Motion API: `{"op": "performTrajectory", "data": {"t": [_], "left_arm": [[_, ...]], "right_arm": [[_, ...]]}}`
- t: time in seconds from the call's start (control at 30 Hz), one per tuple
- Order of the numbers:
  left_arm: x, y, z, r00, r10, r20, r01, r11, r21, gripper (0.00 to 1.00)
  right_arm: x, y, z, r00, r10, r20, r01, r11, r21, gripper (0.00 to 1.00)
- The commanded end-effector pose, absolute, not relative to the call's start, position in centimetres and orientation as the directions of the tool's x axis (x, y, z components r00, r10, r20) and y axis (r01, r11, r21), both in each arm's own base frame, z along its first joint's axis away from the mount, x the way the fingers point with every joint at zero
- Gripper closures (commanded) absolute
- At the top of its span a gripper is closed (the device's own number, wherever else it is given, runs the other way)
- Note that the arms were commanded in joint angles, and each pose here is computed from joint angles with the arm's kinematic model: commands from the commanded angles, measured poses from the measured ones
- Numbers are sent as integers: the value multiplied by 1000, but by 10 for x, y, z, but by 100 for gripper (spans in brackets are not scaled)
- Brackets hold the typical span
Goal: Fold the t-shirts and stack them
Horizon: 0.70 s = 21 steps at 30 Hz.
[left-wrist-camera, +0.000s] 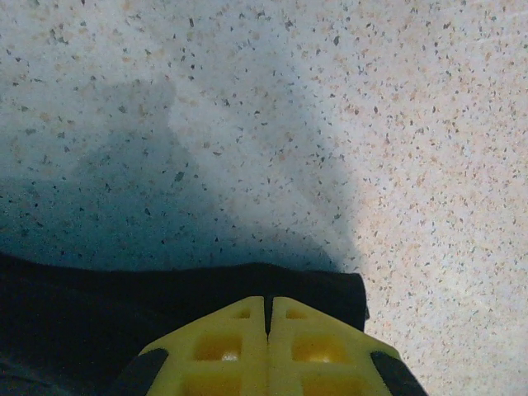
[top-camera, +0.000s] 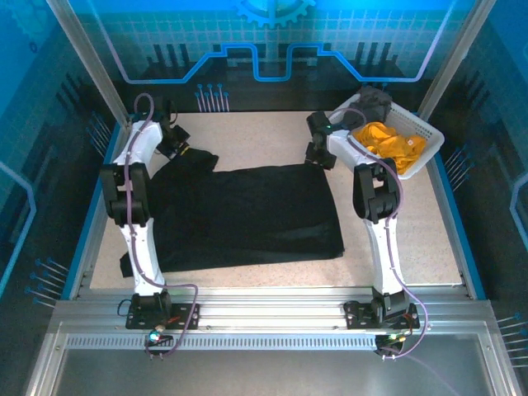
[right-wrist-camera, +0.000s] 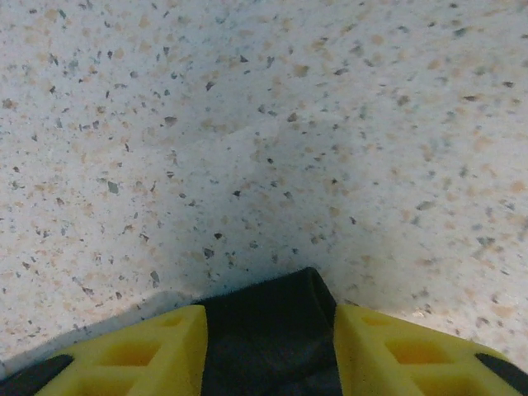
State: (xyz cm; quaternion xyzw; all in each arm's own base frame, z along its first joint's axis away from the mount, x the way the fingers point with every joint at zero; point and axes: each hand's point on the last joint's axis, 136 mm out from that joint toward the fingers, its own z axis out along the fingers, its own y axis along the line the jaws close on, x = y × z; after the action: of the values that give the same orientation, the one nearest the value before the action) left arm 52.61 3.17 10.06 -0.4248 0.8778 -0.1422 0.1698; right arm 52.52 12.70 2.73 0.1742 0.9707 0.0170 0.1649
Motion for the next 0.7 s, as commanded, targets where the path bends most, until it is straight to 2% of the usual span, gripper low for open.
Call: {"op": "performTrajectory", "data": {"t": [0.0,0.1,0.2,0.27,0.47,0.67], "left_arm": [[524,28,140,-565,-799,-205,-663,587,-464,100],[521,28,147,-564,-798,-214,-658,590,-467,100],[516,28,154,-570,-789,-227,-649,602,-464,100],[511,30,159,-575,-781,-242,-644,615,-455,100],[474,39,180,-564,-768,-306,-650,640,-410,100],[397,41,186,-479,-822,-307,-721,568,-396,100]], "right_arm": [[522,114,8,-903,355,-241,348,935,72,60],[520,112,5,-906,359,-225,352,933,71,71],[521,111,13,-905,346,-246,339,938,69,90],[523,110,28,-899,329,-290,321,944,74,99],[522,115,81,-862,271,-428,229,962,148,100],[500,124,112,-855,216,-472,138,971,195,100]]}}
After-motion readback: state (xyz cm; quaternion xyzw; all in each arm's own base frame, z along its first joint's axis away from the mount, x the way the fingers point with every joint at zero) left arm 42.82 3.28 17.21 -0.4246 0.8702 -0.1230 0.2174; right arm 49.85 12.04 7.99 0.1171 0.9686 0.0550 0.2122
